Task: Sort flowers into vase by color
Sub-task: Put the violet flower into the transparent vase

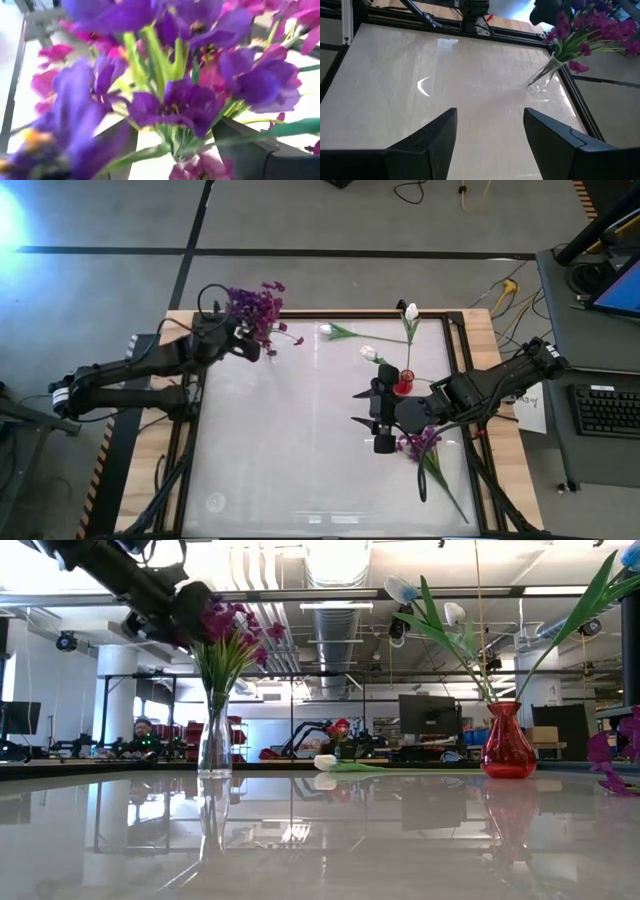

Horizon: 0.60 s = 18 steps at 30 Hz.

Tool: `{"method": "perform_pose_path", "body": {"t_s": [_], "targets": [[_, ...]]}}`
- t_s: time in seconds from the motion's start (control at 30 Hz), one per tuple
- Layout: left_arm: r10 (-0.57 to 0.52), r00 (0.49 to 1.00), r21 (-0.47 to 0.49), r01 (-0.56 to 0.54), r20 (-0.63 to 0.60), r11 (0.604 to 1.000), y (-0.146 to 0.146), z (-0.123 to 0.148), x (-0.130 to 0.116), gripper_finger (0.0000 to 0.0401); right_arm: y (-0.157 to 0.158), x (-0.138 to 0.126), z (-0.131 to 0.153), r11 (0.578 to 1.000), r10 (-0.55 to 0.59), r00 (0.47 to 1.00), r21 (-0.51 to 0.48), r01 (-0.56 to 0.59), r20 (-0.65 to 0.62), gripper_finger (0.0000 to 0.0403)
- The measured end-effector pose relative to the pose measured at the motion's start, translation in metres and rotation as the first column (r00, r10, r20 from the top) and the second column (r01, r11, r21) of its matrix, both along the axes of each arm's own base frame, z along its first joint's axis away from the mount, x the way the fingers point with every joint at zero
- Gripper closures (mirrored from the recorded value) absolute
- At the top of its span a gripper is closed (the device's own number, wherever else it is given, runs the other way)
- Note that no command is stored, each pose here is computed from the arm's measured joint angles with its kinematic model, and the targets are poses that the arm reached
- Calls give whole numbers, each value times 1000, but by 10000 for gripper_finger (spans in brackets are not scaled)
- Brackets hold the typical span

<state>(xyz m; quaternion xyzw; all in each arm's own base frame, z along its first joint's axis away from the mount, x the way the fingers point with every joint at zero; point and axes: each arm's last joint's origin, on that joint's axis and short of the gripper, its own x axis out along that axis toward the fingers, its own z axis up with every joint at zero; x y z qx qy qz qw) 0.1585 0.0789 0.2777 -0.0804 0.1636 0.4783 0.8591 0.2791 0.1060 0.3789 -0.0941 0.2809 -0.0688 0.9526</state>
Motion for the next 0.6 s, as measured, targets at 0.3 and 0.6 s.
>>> {"method": "perform_pose_path", "body": {"t_s": [0.3,0.6], "targets": [[-2,998,-309,-19,-69,951,-10,19,-14,141,0,0,0,1000,0,1000,0,0,0,181],[-96,994,-351,71,-54,933,-20,65,-26,140,0,0,0,1000,0,1000,-1,0,-1,181]]}}
